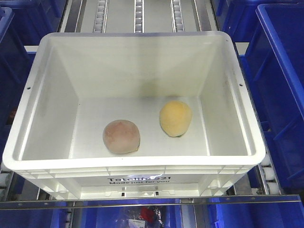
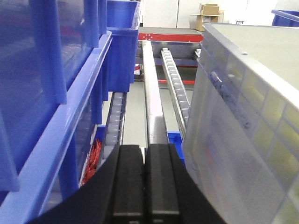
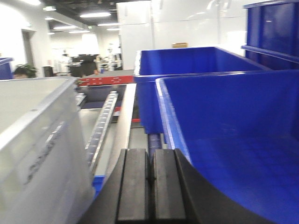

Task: Place moving items into box and shelve
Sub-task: 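Withdraw both grippers away from the tote sides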

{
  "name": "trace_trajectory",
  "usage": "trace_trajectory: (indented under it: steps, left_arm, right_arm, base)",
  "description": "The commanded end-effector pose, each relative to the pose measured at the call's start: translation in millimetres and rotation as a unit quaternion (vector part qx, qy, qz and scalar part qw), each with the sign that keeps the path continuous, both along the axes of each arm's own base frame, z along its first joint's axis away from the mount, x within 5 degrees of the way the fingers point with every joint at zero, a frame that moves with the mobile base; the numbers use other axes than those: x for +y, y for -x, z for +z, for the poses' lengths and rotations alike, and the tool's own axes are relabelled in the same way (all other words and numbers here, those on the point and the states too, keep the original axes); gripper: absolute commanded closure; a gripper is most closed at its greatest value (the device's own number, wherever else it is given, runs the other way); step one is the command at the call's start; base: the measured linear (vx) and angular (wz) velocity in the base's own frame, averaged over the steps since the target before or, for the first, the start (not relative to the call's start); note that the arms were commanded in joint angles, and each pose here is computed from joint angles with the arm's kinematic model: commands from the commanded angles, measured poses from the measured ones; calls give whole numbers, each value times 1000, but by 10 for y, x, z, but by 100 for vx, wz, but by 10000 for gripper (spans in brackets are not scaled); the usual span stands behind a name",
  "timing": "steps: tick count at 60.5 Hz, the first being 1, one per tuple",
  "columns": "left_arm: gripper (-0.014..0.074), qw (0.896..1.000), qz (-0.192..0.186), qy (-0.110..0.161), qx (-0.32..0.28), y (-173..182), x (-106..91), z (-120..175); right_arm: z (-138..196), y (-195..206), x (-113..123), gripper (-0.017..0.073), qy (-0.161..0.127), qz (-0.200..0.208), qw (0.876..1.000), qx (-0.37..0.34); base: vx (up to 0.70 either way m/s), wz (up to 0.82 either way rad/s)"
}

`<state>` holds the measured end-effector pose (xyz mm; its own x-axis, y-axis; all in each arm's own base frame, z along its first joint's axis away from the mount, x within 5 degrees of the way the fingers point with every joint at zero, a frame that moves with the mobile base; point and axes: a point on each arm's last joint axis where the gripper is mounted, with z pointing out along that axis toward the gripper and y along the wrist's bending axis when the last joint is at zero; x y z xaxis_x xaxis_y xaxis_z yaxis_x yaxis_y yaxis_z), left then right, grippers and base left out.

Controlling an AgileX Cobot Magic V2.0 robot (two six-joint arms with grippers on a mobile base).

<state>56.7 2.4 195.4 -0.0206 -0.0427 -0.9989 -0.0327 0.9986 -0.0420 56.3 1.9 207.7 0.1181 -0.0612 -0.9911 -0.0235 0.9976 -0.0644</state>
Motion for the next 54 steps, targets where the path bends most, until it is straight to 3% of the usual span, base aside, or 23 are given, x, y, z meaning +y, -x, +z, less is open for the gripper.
trace_trajectory:
  steps: [1, 11, 19, 31, 42, 54]
  left_arm:
    - [607, 999, -8, 0, -36, 2, -14, 8]
    - [607, 999, -8, 0, -36, 2, -14, 8]
    - [607, 999, -8, 0, -36, 2, -14, 8]
    - [607, 999, -8, 0, -36, 2, -14, 8]
    - [607, 999, -8, 0, -36, 2, -14, 8]
    - [607, 999, -8, 0, -36, 2, -14, 8]
  right_arm:
    - [22, 17, 20, 575, 5, 15, 999, -41]
    - [13, 14, 7, 575, -9, 10, 999, -36]
    - [-28, 7, 9, 575, 4, 9, 1000, -13]
    - [-33, 7, 10, 575, 0, 10, 1000, -11]
    - [-26, 8, 23, 575, 27, 18, 999, -16]
    - [-12, 11, 30, 575, 20, 24, 999, -23]
  base:
    - [0, 0]
    - [0, 0]
    - [0, 0]
    - [0, 0]
    - [0, 0]
    - [0, 0]
